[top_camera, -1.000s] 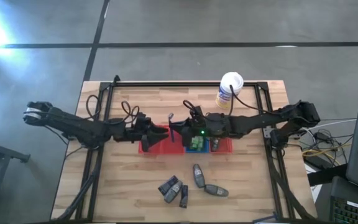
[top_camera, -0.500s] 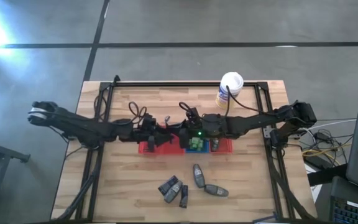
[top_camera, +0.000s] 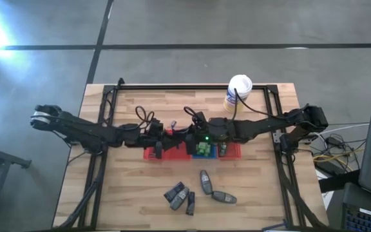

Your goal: Pick & Place Travel size toiletries

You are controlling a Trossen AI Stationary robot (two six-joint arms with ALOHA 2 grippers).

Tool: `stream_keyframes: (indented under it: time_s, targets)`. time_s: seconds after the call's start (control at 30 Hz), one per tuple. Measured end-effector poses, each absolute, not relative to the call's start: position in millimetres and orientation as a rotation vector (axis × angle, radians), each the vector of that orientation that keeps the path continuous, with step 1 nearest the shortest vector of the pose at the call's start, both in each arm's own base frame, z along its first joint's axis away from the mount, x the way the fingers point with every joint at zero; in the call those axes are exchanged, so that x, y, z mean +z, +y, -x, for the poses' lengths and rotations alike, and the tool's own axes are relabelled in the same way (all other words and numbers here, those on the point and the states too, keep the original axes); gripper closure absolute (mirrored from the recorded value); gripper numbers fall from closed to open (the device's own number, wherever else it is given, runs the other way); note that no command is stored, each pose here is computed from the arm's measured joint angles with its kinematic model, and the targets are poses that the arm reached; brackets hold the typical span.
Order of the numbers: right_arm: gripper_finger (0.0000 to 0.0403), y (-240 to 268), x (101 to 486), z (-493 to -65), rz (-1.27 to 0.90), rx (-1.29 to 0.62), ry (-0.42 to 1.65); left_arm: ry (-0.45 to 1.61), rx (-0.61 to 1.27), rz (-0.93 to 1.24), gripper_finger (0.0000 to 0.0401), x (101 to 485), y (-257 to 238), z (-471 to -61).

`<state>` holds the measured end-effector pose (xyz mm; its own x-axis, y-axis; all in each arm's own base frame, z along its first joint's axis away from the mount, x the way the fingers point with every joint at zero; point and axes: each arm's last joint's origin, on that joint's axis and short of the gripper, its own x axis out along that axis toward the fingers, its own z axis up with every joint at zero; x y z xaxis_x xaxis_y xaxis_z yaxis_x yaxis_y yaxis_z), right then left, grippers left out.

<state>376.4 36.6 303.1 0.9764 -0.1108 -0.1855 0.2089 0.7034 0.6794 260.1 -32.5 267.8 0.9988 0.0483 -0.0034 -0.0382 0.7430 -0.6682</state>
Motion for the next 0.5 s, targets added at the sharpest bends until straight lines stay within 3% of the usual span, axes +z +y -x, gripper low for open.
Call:
stream_keyframes:
  time_s: [0.13, 0.5]
  targets:
    - [0.0359, 35.5, 302.6, -376.3, -0.77, -0.166, 0.145, -0.009, 0.048, 0.71, 0.037, 267.3, -32.5, -260.1]
    - [0.0235, 35.1, 306.4, -367.4, -0.779, -0.166, 0.209, 0.106, 0.158, 0.754, 0.037, 252.6, -30.5, -258.4]
